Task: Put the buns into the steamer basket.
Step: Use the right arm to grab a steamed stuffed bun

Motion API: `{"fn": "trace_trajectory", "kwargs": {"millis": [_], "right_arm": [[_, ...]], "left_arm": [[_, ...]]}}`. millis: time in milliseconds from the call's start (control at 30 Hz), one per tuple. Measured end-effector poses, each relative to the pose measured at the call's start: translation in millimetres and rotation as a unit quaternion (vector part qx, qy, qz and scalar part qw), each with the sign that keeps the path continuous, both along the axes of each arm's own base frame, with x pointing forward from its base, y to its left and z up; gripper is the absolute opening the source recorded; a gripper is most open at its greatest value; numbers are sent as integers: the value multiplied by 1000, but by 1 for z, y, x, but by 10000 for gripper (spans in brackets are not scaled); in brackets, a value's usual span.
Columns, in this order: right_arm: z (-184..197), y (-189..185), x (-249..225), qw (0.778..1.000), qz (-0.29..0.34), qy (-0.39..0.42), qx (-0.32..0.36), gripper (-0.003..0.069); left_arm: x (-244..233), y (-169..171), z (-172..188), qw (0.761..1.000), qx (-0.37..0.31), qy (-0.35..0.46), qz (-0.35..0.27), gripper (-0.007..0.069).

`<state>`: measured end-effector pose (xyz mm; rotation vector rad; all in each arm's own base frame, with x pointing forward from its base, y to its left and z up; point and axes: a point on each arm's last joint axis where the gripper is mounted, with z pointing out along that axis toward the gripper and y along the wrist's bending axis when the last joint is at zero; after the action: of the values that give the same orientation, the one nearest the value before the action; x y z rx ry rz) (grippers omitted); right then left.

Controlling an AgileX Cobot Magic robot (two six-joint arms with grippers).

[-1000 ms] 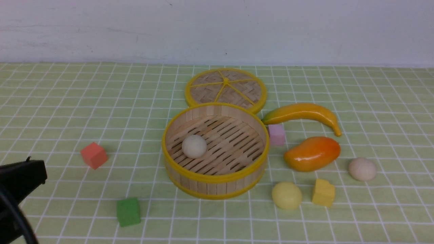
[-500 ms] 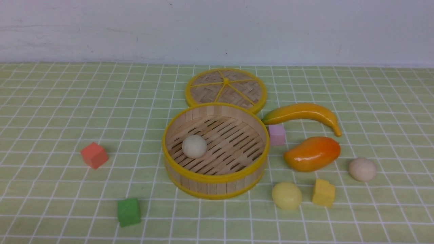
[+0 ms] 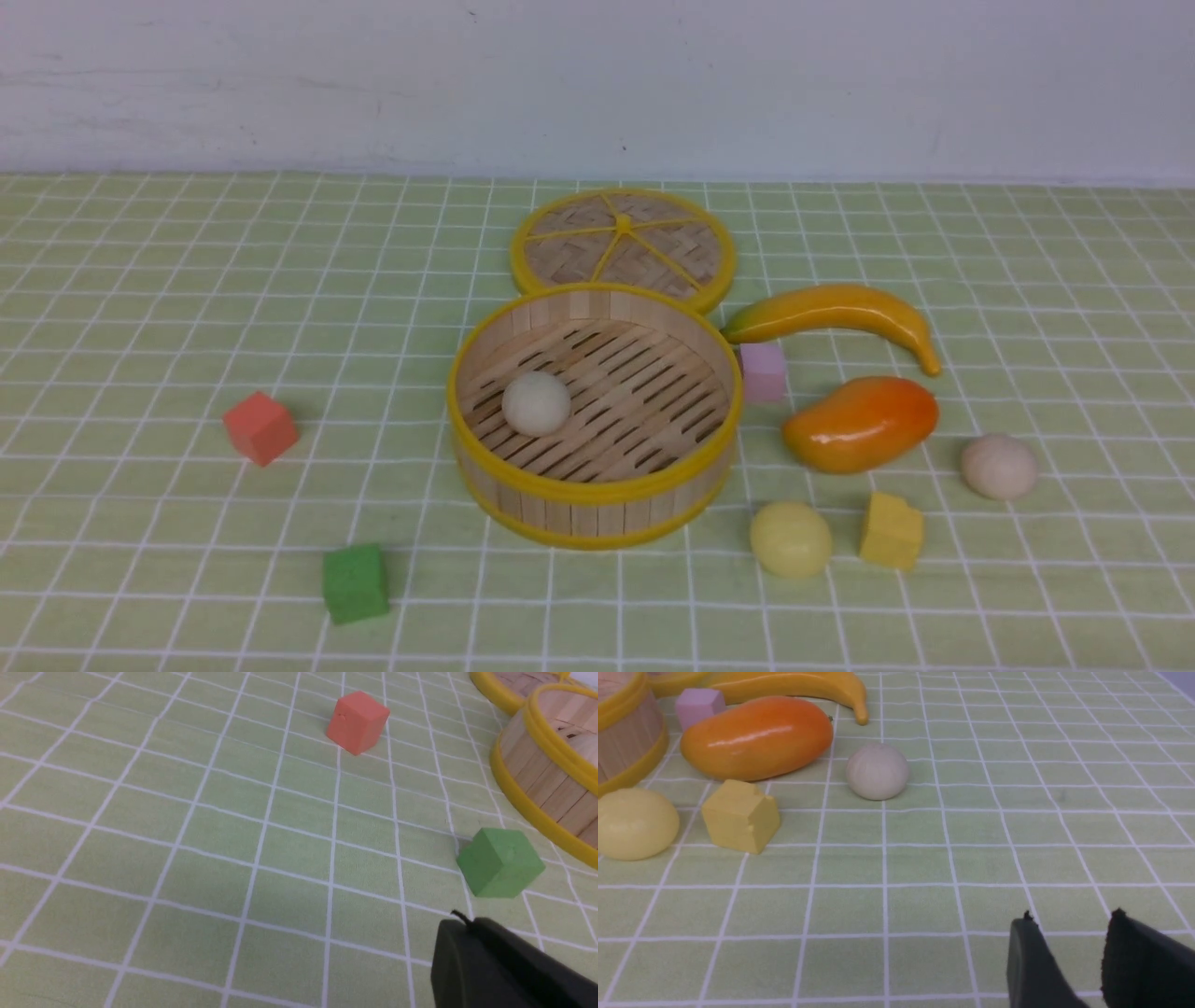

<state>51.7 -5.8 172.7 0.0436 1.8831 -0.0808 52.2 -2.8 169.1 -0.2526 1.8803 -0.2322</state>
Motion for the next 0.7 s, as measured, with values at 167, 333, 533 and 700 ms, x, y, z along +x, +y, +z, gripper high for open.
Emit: {"fn": "trace_trajectory", "kwargs": {"millis": [167, 333, 533, 700], "right_arm": [[0, 0, 0, 1000, 0, 0, 0, 239], [0, 0, 0, 1000, 0, 0, 0, 239], [0, 0, 0, 1000, 0, 0, 0, 239], [0, 0, 0, 1000, 0, 0, 0, 239]], "left_arm": [[0, 0, 0, 1000, 29, 0, -7, -13], [0, 0, 0, 996, 80, -2, -25, -13], [0, 0, 0, 994, 102, -3, -34, -13], [0, 0, 0, 994, 101, -4, -34, -13]]}}
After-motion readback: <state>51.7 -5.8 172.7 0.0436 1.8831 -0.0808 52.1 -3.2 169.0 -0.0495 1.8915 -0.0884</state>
